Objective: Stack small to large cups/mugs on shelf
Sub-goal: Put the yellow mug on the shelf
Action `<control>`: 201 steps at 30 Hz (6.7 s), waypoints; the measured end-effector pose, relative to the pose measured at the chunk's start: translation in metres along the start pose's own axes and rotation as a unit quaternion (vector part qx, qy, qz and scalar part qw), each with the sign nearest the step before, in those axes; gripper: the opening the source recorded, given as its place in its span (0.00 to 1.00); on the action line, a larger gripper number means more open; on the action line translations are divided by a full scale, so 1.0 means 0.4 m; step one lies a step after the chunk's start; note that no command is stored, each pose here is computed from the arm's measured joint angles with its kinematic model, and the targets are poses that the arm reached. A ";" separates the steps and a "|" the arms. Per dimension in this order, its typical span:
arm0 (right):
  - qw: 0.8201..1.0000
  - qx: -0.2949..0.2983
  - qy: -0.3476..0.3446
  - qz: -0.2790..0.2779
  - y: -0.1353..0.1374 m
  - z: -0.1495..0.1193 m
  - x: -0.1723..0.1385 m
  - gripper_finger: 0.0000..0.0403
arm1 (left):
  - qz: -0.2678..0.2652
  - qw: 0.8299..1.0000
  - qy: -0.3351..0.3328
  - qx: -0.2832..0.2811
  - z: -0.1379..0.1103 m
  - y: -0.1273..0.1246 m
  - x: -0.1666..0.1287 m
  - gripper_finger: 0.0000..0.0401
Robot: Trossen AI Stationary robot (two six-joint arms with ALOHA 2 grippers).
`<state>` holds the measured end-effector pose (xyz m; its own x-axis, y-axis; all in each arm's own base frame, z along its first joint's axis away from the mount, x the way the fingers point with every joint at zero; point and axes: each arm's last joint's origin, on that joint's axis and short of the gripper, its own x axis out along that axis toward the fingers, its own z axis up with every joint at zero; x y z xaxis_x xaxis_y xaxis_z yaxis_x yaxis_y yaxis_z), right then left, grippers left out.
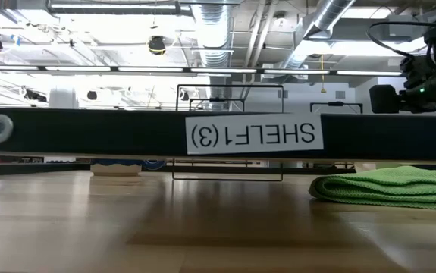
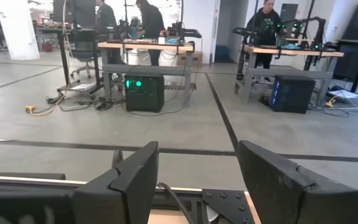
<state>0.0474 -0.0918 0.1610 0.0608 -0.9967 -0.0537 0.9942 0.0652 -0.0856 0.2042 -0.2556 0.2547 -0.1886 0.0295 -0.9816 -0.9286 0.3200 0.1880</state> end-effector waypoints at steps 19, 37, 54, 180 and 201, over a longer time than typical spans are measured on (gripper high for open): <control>1.000 0.000 0.000 0.000 0.000 0.000 0.000 0.61 | 0.007 0.999 -0.042 -0.017 0.010 0.005 0.048 0.41; 1.000 0.000 0.000 -0.001 0.000 0.000 0.000 0.61 | -0.012 0.998 -0.060 -0.029 0.000 0.008 0.049 0.41; 1.000 0.000 0.000 -0.001 0.000 0.000 0.000 0.61 | -0.041 0.994 -0.085 -0.054 -0.023 0.020 0.053 0.41; 1.000 -0.002 0.002 0.021 0.003 -0.002 0.000 0.61 | 0.026 0.935 -0.268 0.230 0.308 -0.129 -0.081 0.11; 1.000 -0.002 0.002 0.023 0.003 -0.001 0.000 0.61 | -0.044 0.893 -0.255 0.369 0.649 -0.173 -0.200 0.11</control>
<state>0.0487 -0.0916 0.1604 0.1056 -0.9925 -0.0617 0.9900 0.1107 -0.0869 0.3667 -0.0344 0.3118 0.2201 0.3407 -0.9140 -0.4339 0.8734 0.2211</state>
